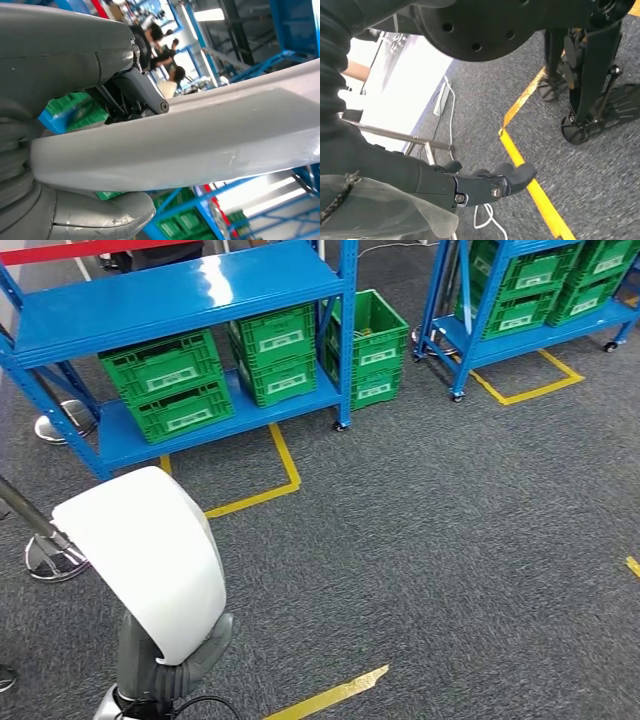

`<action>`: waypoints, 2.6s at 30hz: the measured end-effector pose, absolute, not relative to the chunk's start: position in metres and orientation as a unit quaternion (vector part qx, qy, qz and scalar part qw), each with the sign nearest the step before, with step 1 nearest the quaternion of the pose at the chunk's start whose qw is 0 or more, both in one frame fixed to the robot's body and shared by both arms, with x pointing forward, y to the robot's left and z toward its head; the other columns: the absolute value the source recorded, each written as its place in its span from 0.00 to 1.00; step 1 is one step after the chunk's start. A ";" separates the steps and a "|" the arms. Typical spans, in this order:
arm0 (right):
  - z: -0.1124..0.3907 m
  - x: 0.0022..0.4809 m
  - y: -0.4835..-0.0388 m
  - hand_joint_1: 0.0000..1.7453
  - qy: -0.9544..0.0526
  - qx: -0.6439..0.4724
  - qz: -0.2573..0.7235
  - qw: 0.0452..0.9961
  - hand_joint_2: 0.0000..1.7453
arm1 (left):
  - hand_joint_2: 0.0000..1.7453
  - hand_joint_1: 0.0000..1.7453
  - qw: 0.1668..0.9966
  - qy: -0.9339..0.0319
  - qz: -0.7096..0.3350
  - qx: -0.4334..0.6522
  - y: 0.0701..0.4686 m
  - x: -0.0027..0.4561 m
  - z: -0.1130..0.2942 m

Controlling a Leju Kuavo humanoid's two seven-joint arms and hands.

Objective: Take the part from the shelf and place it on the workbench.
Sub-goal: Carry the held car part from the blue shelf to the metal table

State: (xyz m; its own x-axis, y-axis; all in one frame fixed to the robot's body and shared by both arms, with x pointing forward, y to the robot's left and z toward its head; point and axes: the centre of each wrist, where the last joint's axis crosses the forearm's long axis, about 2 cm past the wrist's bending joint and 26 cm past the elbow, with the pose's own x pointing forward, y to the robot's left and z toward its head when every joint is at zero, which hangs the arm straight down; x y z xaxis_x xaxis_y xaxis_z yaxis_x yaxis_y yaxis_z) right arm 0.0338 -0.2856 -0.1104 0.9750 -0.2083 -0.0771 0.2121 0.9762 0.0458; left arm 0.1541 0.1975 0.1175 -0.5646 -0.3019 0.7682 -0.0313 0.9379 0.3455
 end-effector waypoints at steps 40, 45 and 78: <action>-0.109 0.033 -0.288 0.00 0.047 -0.028 -0.127 0.990 1.00 | 1.00 1.00 0.460 -0.872 -0.148 0.077 0.197 0.156 0.117; -0.109 0.033 -0.292 0.00 0.049 -0.043 -0.132 0.989 1.00 | 1.00 1.00 0.464 -0.871 -0.144 0.073 0.198 0.156 0.117; -0.108 0.035 -0.292 0.00 0.051 -0.057 -0.138 0.987 1.00 | 1.00 1.00 0.477 -0.866 -0.136 0.068 0.199 0.158 0.116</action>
